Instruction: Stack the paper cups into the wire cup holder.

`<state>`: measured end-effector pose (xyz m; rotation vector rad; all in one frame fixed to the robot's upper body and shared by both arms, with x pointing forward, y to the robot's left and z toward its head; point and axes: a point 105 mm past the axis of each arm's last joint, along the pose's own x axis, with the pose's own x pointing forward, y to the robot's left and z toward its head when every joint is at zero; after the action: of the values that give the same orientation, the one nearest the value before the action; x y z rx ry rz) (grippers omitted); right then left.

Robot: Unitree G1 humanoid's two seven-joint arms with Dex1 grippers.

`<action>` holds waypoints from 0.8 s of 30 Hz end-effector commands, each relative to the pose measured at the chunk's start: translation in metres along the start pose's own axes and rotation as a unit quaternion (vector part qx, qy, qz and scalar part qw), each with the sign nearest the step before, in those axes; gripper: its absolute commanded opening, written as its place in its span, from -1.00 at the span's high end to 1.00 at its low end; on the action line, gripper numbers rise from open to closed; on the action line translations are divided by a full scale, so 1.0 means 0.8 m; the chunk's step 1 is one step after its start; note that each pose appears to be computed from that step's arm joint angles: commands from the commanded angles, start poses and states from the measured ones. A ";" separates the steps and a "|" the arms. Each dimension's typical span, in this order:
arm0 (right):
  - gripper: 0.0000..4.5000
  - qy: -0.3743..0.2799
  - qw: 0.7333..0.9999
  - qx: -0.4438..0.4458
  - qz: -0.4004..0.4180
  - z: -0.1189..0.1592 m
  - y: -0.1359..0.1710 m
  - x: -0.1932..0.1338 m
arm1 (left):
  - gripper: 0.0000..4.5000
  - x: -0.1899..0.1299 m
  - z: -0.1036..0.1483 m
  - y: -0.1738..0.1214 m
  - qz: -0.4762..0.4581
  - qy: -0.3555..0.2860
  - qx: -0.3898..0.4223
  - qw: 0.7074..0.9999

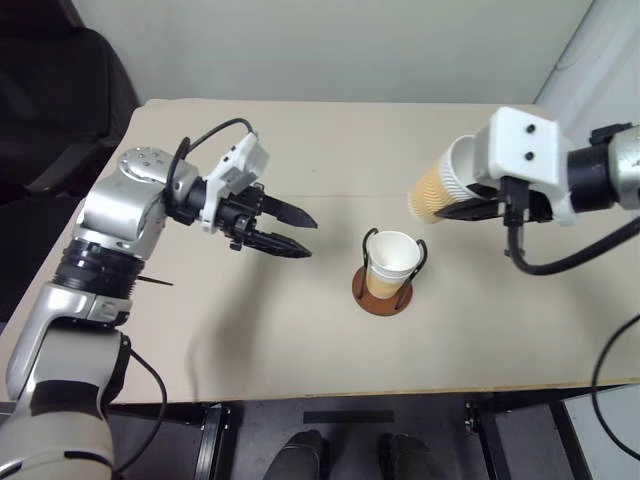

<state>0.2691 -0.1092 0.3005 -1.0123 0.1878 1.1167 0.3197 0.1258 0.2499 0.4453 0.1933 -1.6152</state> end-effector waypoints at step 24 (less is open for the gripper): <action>0.98 0.031 0.994 -0.033 0.103 -0.029 0.020 0.053 | -0.25 -0.021 0.025 0.002 0.013 0.016 0.056 0.998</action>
<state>0.2847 -0.0983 0.2473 -1.0707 0.3408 1.2932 0.3235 0.1311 0.2622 0.5175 0.1621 -1.5865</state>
